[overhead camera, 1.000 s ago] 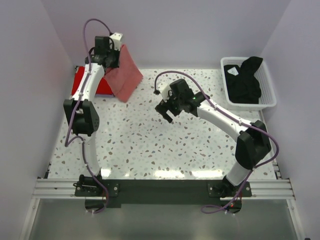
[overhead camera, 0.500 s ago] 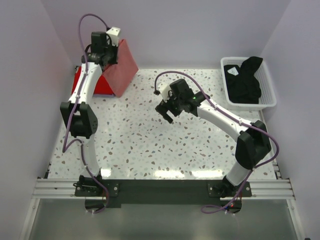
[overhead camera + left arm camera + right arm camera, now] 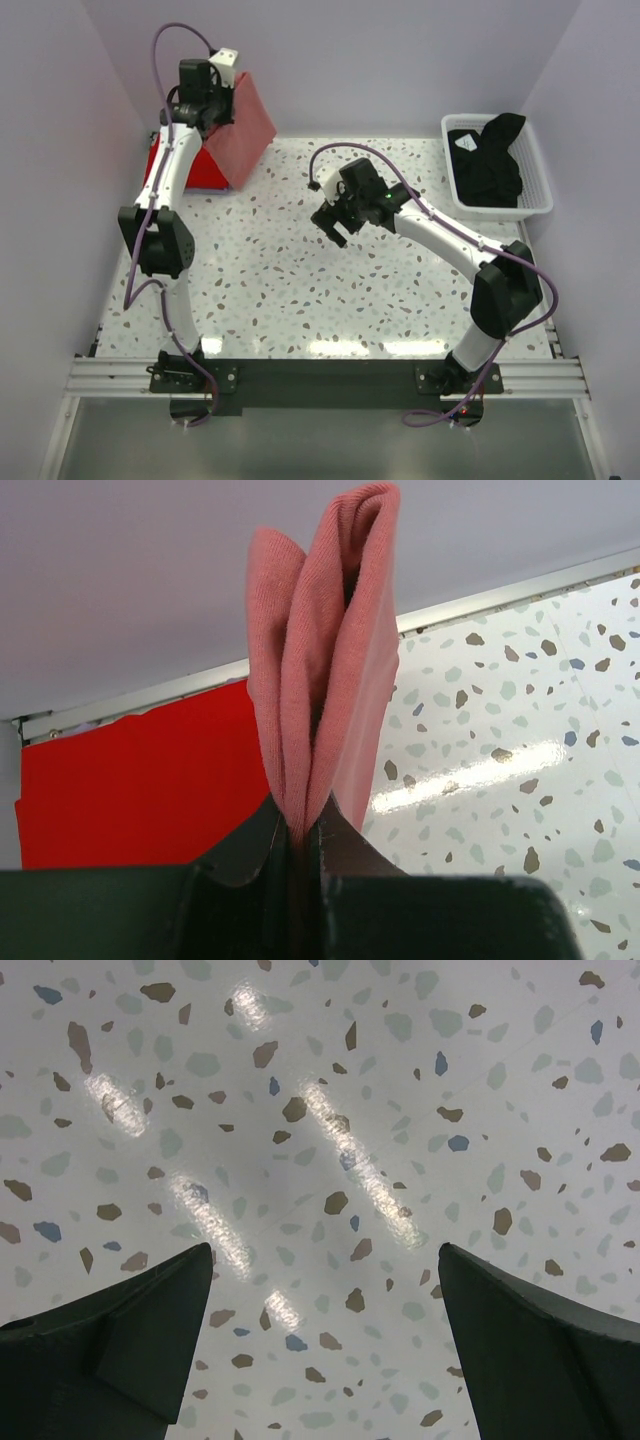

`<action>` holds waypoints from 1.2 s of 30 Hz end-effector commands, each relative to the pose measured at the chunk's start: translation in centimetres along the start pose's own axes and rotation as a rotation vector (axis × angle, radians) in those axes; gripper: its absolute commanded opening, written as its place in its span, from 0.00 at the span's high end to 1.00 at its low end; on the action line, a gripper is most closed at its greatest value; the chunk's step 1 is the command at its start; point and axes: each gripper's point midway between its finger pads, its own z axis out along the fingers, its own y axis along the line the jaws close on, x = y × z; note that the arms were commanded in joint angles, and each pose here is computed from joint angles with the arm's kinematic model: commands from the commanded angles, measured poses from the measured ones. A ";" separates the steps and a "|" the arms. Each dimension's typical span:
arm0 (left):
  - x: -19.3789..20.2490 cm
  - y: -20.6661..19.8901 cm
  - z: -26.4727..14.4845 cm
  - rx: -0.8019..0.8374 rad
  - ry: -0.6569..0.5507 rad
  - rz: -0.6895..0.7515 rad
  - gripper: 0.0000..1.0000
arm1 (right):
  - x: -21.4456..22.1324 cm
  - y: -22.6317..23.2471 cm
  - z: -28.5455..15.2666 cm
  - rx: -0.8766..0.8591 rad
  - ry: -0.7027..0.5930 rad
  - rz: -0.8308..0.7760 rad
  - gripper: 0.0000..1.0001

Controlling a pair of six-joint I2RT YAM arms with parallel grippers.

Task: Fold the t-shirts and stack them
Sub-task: Neatly place the folded tshirt to the corner

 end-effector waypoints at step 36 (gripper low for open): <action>-3.6 7.8 -2.3 -0.149 -0.119 0.031 1.00 | -1.6 -0.3 1.1 -0.006 -0.006 0.031 0.01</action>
